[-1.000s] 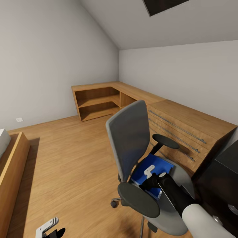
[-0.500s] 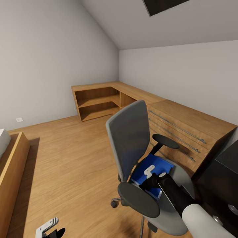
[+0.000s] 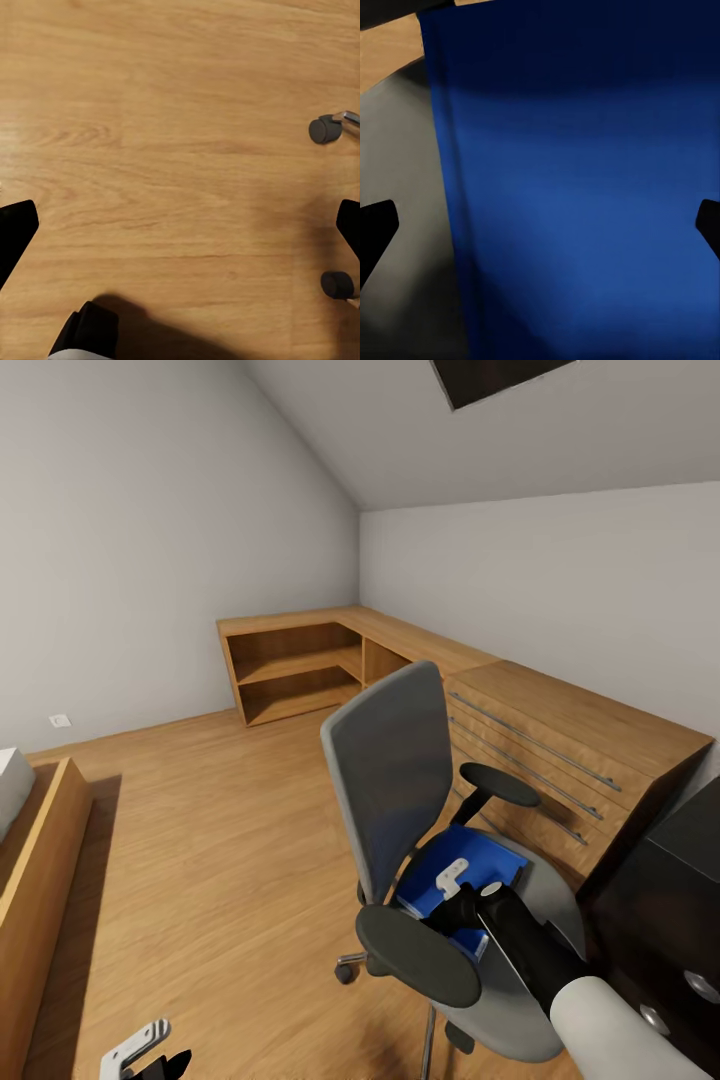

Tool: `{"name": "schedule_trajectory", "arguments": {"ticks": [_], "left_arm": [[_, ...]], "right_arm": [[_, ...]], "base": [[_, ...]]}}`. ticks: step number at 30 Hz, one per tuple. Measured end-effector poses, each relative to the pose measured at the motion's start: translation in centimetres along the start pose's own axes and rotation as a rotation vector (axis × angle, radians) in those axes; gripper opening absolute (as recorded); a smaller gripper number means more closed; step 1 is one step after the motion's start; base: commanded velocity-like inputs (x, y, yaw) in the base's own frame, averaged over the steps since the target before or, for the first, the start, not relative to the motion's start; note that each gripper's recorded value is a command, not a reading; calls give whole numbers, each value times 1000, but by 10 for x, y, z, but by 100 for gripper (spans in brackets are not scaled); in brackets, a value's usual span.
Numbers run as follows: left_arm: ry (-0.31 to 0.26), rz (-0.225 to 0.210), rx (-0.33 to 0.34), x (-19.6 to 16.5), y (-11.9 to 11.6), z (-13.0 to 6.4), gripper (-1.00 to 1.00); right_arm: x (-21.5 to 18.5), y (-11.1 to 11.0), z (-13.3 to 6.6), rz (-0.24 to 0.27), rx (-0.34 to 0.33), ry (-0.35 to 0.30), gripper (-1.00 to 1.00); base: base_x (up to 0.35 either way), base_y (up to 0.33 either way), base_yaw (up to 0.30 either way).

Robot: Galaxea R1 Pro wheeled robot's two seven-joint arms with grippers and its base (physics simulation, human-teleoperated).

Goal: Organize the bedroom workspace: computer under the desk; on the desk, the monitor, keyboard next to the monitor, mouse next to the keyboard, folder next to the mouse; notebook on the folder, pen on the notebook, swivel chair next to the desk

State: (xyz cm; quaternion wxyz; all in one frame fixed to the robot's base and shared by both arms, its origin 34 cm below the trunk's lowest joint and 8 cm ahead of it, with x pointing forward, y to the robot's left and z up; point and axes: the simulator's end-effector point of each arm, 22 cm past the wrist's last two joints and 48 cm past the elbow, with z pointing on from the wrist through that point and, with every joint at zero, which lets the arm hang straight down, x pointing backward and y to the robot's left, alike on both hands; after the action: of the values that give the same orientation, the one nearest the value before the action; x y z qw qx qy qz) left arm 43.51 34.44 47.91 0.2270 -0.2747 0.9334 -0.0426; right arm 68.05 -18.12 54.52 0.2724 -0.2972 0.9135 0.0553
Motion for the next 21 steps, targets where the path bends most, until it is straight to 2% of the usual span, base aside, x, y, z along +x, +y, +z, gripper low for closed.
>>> {"name": "schedule_trajectory", "arguments": {"ticks": [10, 21], "left_arm": [[0, -1, 0, 0, 0, 0, 100], [-2, 0, -1, -1, 1, 0, 100]], "right_arm": [[0, 0, 0, -1, 0, 0, 100], [-2, 0, -1, 1, -2, -5, 100]], "base": [[-15, -1, 0], [-96, -41, 0]]}}
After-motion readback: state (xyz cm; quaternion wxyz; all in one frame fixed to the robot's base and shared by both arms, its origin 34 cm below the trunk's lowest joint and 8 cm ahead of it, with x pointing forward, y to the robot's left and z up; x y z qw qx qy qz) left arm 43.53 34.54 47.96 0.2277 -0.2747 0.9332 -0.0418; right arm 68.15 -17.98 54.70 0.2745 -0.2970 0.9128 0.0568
